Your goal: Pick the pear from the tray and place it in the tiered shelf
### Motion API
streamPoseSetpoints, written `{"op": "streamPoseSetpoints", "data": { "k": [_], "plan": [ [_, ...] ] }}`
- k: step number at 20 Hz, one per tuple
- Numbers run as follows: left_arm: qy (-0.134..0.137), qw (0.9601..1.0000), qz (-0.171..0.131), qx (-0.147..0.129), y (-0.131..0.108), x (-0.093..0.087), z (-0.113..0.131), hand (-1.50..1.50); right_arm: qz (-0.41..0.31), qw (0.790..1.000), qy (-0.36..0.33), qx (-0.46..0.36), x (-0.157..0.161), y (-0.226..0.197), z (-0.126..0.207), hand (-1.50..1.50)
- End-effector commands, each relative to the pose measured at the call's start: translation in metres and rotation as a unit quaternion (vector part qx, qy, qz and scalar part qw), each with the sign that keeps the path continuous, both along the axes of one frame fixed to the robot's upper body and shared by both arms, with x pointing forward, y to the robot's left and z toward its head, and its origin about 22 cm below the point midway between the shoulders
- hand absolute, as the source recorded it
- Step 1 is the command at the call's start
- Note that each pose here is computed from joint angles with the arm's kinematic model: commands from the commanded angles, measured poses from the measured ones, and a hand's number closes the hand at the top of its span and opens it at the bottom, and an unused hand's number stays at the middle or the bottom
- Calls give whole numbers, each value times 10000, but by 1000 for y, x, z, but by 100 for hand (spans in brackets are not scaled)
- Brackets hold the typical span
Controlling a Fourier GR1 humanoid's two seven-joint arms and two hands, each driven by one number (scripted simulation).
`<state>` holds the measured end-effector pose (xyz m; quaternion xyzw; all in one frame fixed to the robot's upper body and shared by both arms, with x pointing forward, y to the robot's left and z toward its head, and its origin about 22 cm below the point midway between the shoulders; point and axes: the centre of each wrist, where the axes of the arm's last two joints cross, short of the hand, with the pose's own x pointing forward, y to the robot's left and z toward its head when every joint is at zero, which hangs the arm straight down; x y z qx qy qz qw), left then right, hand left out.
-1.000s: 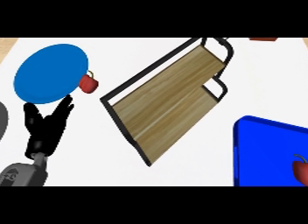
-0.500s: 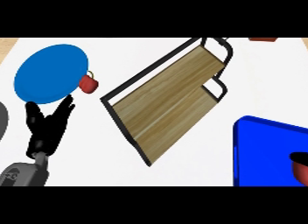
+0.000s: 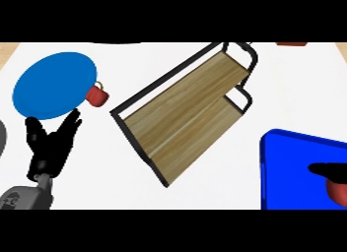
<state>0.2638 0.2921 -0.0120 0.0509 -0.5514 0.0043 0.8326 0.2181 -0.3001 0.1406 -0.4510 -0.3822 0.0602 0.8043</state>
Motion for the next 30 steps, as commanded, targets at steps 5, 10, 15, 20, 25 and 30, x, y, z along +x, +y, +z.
{"op": "streamPoseSetpoints", "data": {
  "k": [5, 10, 15, 20, 25, 30],
  "plan": [
    [214, 9997, 5, -79, 6, 0, -6, 0, -803, 9944, 649, 212, 27, 20, -16, -150],
    [240, 9996, 52, -161, 1, -10, -20, 0, -977, 9914, 874, -36, 45, 19, -32, -150],
    [187, 9997, 28, -163, 2, -16, -13, 0, -991, 9902, 964, -189, 54, 35, -51, -150],
    [182, 9997, 106, -89, -1, -13, -19, 0, -1098, 9917, 660, -112, 72, 39, -57, -150],
    [268, 9995, 12, -189, 15, -21, -16, 0, -998, 9924, 696, -175, 75, 53, -70, -150],
    [302, 9993, 65, -200, 1, -17, -14, 0, 156, 9893, 1450, -87, 81, 66, -79, 150]
  ]
}}
